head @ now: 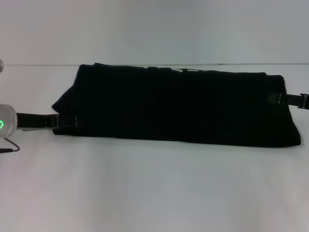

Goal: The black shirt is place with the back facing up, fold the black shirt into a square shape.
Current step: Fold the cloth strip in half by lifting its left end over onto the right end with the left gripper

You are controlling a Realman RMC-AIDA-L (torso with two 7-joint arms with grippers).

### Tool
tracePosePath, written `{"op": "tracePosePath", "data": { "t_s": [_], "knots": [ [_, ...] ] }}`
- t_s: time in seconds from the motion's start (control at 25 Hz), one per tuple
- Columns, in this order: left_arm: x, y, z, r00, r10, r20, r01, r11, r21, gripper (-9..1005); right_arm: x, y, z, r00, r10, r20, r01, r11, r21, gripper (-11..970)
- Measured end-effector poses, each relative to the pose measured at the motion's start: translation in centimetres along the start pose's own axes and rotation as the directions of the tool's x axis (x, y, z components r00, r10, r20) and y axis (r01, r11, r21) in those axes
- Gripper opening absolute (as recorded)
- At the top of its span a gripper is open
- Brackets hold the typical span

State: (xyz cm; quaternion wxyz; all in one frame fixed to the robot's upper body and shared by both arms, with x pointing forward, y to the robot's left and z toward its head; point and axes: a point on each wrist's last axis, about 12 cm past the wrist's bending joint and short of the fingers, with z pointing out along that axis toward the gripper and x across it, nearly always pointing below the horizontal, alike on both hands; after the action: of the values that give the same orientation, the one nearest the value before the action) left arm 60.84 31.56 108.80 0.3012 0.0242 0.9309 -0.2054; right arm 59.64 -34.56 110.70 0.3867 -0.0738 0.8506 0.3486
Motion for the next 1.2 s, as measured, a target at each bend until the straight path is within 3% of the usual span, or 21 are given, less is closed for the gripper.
{"op": "tracePosePath", "data": {
  "t_s": [0.52,0.96,1.08,1.2],
  "knots": [
    [-0.2,-0.3,0.1,0.999,0.049,-0.01,-0.049,0.999,0.001,950,-0.1,0.0,0.0,1.0,0.003,0.002,-0.003,1.0,-0.001,661],
    [-0.4,-0.2,0.1,0.997,0.074,-0.015,-0.074,0.997,-0.015,666,-0.2,-0.5,-0.4,1.0,0.011,0.007,-0.011,1.0,0.028,612],
    [-0.4,-0.2,0.1,0.997,0.073,-0.014,-0.074,0.997,-0.016,421,-0.2,-1.0,-0.7,1.0,0.021,0.002,-0.021,0.998,0.062,607],
    [-0.4,-0.2,0.1,0.997,0.073,-0.013,-0.074,0.997,-0.017,357,-0.2,-1.6,-1.1,0.999,0.037,-0.011,-0.035,0.994,0.105,607]
  ]
}}
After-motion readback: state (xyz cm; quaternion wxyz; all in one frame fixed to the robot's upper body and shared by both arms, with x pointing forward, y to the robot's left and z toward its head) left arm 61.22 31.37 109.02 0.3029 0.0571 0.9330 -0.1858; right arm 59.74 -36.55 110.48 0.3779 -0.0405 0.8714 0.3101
